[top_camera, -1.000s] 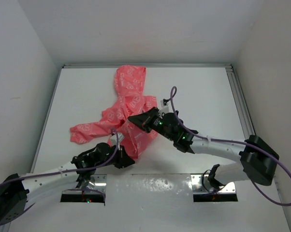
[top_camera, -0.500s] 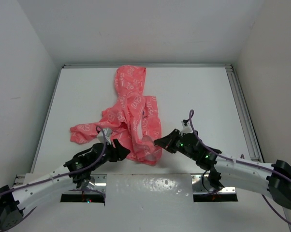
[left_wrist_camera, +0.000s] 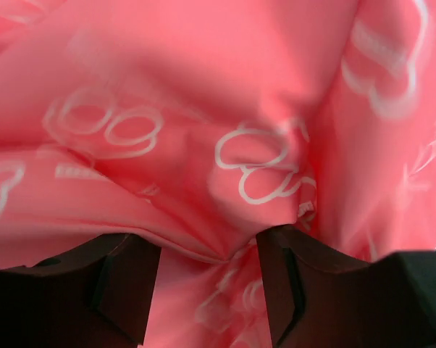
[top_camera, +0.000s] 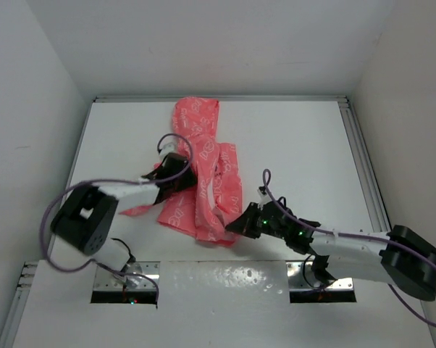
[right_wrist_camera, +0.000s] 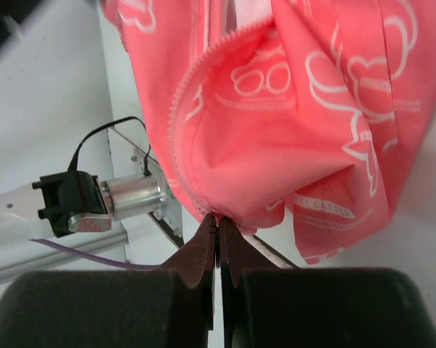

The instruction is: Zip up the jacket

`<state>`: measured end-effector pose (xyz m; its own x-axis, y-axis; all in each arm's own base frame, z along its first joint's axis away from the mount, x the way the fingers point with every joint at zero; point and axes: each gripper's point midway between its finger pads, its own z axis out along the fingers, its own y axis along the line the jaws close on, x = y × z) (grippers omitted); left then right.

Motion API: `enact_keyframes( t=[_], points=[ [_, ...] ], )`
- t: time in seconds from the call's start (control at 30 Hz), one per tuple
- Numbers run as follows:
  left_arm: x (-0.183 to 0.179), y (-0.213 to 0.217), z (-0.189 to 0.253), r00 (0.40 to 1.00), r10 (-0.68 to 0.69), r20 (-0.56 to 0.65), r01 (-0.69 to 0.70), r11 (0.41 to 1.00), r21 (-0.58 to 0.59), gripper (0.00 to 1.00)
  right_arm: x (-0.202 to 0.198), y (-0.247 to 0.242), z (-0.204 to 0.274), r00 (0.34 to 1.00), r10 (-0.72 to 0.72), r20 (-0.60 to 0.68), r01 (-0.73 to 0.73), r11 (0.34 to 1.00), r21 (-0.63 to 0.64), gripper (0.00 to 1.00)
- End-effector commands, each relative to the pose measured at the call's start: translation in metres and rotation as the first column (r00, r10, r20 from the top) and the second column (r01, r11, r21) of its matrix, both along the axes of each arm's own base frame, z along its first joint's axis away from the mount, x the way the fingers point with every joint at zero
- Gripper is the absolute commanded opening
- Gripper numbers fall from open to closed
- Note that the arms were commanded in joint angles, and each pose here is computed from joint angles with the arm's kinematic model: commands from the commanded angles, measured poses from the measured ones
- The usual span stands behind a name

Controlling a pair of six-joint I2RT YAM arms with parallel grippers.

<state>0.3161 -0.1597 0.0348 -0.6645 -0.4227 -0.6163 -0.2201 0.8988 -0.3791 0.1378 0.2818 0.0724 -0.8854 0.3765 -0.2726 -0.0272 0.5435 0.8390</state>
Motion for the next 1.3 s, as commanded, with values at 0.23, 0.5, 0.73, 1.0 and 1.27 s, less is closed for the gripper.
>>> enact_keyframes(
  t=[0.23,0.5,0.73,1.0,1.27],
  points=[
    [0.145,-0.149,0.03,0.917,-0.395,0.05,0.392,0.918,0.063,0.47,0.027,0.059,0.054,0.996,-0.083,-0.019,0.085,0.957,0.279,0.0],
    [0.059,-0.079,0.105,0.932,-0.262,0.252,0.265,0.964,0.023,0.59,0.046,0.071,0.06,0.991,-0.131,0.01,0.124,0.958,0.26,0.0],
    [-0.061,-0.035,0.077,0.951,-0.196,0.241,0.247,0.948,-0.201,0.5,0.046,0.053,0.049,0.984,-0.175,0.033,0.164,0.962,0.217,0.0],
    [-0.14,-0.074,0.072,0.94,-0.242,0.241,0.341,0.706,-0.621,0.49,0.045,0.024,0.042,0.968,-0.246,0.058,0.23,0.952,0.202,0.0],
    [-0.153,-0.09,0.095,0.906,-0.278,0.319,0.423,0.579,-0.697,0.51,0.036,0.005,0.043,0.961,-0.274,0.024,0.259,0.931,0.256,0.0]
  ],
)
